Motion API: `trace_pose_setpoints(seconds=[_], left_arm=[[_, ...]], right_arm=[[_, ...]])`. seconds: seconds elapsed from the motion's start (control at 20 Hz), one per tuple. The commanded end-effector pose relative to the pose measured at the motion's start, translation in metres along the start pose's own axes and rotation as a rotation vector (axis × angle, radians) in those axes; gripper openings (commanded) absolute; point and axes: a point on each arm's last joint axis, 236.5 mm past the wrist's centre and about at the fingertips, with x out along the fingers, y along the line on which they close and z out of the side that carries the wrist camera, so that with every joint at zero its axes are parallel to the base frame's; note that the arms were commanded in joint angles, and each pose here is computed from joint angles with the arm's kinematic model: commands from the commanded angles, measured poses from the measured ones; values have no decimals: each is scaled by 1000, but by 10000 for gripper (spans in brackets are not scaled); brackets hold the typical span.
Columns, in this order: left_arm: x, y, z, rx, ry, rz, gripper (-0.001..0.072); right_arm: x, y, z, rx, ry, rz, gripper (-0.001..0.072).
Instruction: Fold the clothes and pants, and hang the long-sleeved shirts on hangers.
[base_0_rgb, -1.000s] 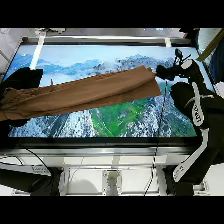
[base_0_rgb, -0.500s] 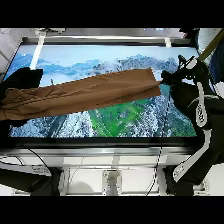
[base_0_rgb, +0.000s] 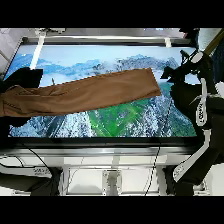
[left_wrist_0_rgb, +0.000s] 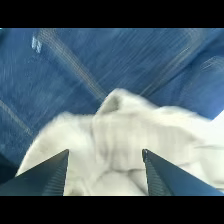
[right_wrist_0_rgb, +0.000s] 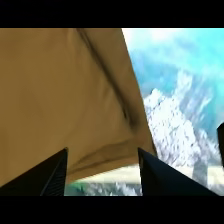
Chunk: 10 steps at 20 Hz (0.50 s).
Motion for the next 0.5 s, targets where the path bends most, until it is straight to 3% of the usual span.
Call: trace_pose_setpoints(seconds=[0.0,0.1,0.15,0.2,0.3,0.4,0.45], left_arm=[[-64,-30,33,40,-145,-53,531],[-93,-47,40,117,-199,-78,548],[-100,-53,38,154,-202,-84,654],[-104,-56,34,158,-188,-90,707],[-109,-75,15,173,-124,-134,706],[-117,-118,3,227,-110,-228,706],[-123,-144,-2,315,-128,-274,705]], right_arm=[[-20,0,46,-31,-183,-27,448],[-14,-1,49,-38,-199,-29,449],[-6,-4,45,-44,-188,-28,450],[4,-8,38,-34,-160,-30,451],[21,-12,23,12,-94,33,461],[28,1,21,69,-65,249,461],[28,4,24,127,-68,353,499]])
